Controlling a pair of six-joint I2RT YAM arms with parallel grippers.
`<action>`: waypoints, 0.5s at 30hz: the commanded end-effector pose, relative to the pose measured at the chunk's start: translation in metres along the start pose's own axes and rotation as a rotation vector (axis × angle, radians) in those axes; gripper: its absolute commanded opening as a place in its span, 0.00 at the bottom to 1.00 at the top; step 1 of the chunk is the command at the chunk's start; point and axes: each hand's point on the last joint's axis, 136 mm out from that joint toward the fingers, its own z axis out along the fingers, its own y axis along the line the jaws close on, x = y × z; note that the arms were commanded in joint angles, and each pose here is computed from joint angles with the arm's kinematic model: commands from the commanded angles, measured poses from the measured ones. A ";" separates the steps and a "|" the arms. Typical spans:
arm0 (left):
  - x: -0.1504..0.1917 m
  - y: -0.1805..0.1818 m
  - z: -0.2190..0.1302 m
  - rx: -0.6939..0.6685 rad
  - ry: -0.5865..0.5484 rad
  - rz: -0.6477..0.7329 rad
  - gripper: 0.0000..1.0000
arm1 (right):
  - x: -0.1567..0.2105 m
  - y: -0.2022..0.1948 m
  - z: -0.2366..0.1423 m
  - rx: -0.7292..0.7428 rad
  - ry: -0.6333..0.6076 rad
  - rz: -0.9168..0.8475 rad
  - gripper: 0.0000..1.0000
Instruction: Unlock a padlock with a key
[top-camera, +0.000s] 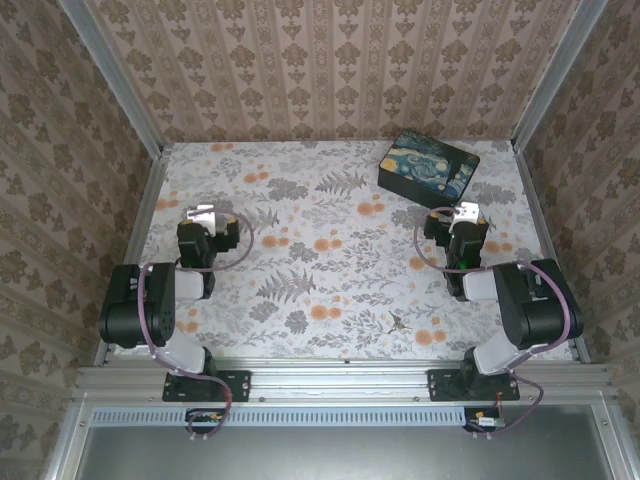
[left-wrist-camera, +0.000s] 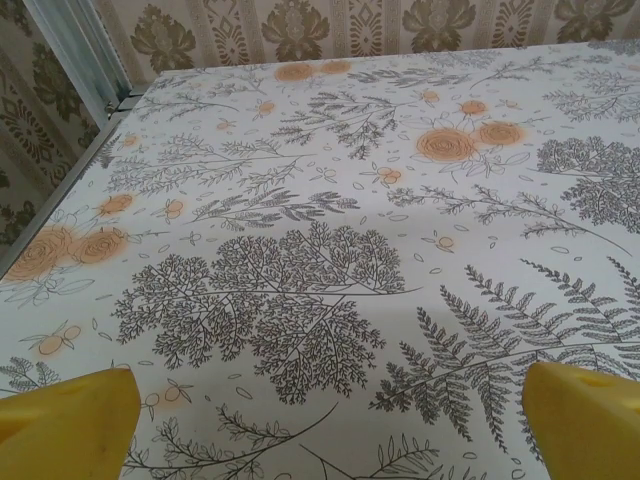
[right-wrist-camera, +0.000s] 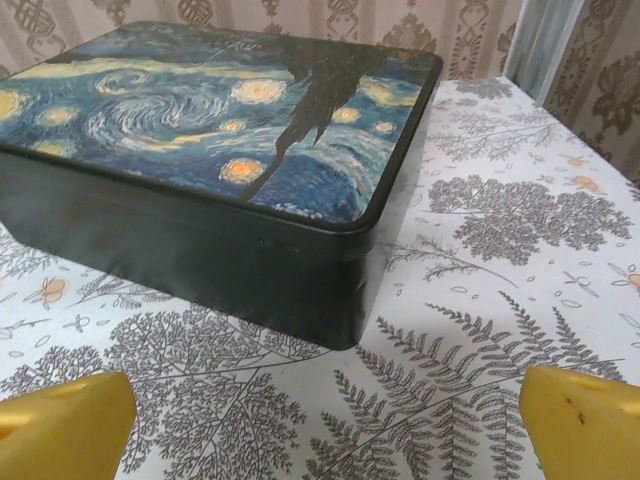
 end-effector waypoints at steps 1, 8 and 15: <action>0.002 0.001 -0.006 0.011 0.015 0.027 1.00 | 0.004 0.004 -0.006 -0.043 0.021 -0.018 1.00; 0.003 0.001 -0.006 0.012 0.016 0.027 1.00 | 0.004 0.004 -0.006 -0.043 0.022 -0.019 1.00; 0.003 0.002 -0.006 0.013 0.016 0.023 1.00 | 0.003 0.004 -0.005 -0.043 0.020 -0.018 1.00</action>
